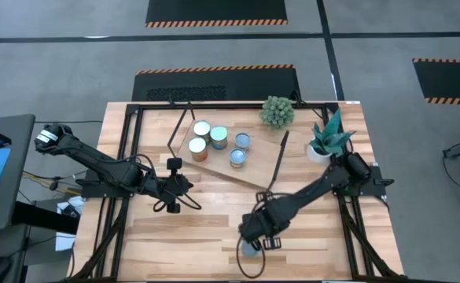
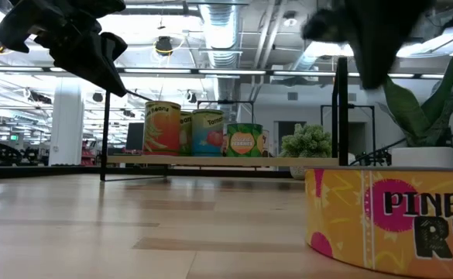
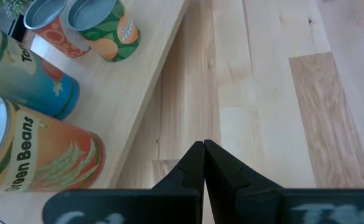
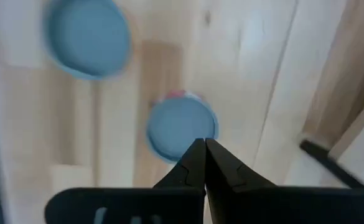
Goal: Pick and place cans onto a shelf
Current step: Put the canned salmon on the shelf
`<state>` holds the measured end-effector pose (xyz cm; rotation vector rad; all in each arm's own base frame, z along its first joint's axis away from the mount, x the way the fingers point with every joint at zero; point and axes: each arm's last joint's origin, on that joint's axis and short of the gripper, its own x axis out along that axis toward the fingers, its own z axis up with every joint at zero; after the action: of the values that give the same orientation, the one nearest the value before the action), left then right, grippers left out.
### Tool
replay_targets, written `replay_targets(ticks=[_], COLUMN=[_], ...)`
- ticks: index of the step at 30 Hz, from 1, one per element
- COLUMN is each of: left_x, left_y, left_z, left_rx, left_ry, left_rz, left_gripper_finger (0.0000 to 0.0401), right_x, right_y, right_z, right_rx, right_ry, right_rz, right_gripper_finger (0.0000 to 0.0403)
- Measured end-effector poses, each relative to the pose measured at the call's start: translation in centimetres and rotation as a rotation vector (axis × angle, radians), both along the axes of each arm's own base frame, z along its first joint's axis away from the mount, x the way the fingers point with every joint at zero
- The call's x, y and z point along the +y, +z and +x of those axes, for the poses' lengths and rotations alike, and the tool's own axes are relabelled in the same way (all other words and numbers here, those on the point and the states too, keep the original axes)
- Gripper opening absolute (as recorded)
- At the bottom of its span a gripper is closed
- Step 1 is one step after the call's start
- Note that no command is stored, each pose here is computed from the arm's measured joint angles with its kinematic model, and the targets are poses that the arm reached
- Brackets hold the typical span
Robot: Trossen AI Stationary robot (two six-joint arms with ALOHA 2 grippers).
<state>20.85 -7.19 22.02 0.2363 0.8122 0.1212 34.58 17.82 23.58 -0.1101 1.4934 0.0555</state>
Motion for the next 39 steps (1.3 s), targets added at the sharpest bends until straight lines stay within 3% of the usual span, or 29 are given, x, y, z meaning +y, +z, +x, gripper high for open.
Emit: replay_targets(ticks=[9,12,15,17,19,22,25,28,32,34,36,39], left_x=[0.0,0.0,0.0,0.0,0.0,0.2,0.5,0.8,1.2,1.5,1.7,1.8], left_y=[0.0,0.1,0.1,0.2,0.3,0.5,0.5,0.5,0.6,0.6,0.6,0.7], left_z=[0.1,0.1,0.1,0.3,0.4,0.7,0.8,0.9,1.0,1.1,1.2,1.3], left_rx=[-0.006,-0.009,-0.01,-0.025,-0.037,-0.062,-0.065,-0.063,-0.064,-0.065,-0.072,-0.077], left_ry=[-0.006,-0.004,-0.018,-0.029,-0.033,-0.027,-0.015,-0.004,0.007,0.012,0.021,0.028], left_rz=[-0.005,0.0,0.016,0.024,0.026,0.024,0.021,0.015,0.023,0.029,0.028,0.027], left_gripper_finger=[0.0,0.0,0.0,0.0,0.0,0.0,0.0,0.0,0.0,0.0,0.0,0.0], right_x=[1.1,1.2,0.7,0.0,-0.9,-2.6,-4.7,-6.4,-6.1,-5.9,-5.8,-5.4], right_y=[-5.5,-5.3,-3.2,-1.1,0.9,2.6,2.2,-0.2,-2.9,-2.8,-2.4,-1.3], right_z=[-3.4,-5.3,-8.0,-10.1,-12.1,-14.4,-16.1,-16.9,-15.4,-14.3,-13.5,-12.2], right_rx=[0.085,0.092,0.048,-0.022,-0.186,-0.465,-0.527,-0.454,-0.496,-0.568,-0.624,-0.64], right_ry=[-0.213,-0.26,-0.328,-0.379,-0.432,-0.525,-0.653,-0.779,-0.661,-0.584,-0.551,-0.508], right_rz=[-0.13,-0.224,-0.335,-0.435,-0.506,-0.522,-0.405,-0.148,0.336,0.504,0.547,0.517], right_gripper_finger=[0.0036,0.0038,0.0037,0.0034,0.0032,0.0029,0.0027,0.0028,0.0028,0.0026,0.0021,0.0014])
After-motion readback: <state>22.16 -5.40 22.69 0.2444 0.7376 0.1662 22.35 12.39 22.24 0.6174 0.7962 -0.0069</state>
